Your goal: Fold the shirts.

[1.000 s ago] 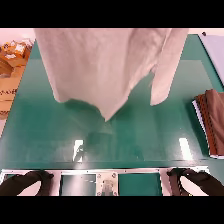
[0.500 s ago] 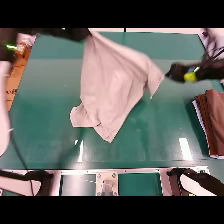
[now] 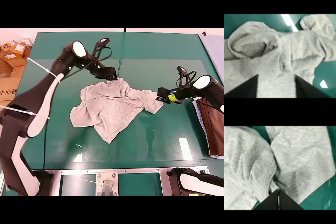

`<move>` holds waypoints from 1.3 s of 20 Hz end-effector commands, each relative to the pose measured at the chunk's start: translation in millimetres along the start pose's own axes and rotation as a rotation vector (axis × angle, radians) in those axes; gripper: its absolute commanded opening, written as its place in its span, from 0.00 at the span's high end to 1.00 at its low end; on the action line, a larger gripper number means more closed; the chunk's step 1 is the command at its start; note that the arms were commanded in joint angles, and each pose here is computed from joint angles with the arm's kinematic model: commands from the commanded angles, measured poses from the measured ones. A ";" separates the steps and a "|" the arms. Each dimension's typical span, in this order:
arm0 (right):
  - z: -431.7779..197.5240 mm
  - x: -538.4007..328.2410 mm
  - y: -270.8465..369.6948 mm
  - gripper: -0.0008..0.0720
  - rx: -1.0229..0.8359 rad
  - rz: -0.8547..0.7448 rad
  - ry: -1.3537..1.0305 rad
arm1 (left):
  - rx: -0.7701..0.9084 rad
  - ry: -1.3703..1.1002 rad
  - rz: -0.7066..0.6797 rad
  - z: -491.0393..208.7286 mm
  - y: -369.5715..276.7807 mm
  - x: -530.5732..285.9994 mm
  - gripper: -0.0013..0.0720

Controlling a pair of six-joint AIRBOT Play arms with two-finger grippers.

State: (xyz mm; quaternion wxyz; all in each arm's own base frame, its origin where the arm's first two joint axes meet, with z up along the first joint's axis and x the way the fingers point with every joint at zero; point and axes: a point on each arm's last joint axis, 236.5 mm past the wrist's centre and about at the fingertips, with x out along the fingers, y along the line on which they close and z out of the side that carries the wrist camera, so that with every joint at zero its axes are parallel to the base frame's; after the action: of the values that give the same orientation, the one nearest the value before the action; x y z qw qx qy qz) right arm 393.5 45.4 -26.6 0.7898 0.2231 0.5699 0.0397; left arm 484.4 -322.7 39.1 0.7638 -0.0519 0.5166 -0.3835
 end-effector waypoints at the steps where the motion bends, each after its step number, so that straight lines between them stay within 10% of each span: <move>1: 19.7 -10.8 -16.0 0.98 0.022 -0.008 -0.034 | -0.097 0.125 0.013 -26.6 22.3 -44.6 0.81; 2: 25.4 -16.2 -22.4 0.98 0.034 -0.012 -0.046 | -0.127 0.144 0.019 -32.8 30.4 -64.9 0.95; 13: -23.9 -50.4 -130.2 0.97 0.349 -0.088 0.004 | -0.309 0.365 0.389 -167.5 90.2 -149.3 0.96; 20: -100.7 -39.2 -114.4 0.97 0.384 -0.075 0.073 | -0.698 0.323 0.205 -264.9 96.2 -98.9 0.95; 21: -100.1 -39.2 -113.7 0.97 0.386 -0.072 0.071 | -0.728 0.290 0.173 -262.1 93.1 -90.0 0.79; 22: -99.1 -39.1 -112.1 0.97 0.388 -0.065 0.069 | -0.752 0.249 0.144 -256.5 89.2 -79.9 0.27; 23: -98.4 -38.9 -111.3 0.97 0.388 -0.063 0.066 | -0.770 0.197 0.125 -248.6 87.5 -69.5 0.04; 26: -97.2 -38.3 -108.7 0.97 0.381 -0.054 0.064 | -0.755 0.060 0.164 -230.0 97.3 -43.6 0.04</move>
State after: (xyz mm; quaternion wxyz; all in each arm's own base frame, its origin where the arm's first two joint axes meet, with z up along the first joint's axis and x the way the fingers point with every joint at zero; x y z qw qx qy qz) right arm 270.1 -37.9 -60.6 0.7143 0.3500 0.5997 -0.0880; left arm 312.9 -138.3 -68.2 0.6656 -0.2321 0.6991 -0.1203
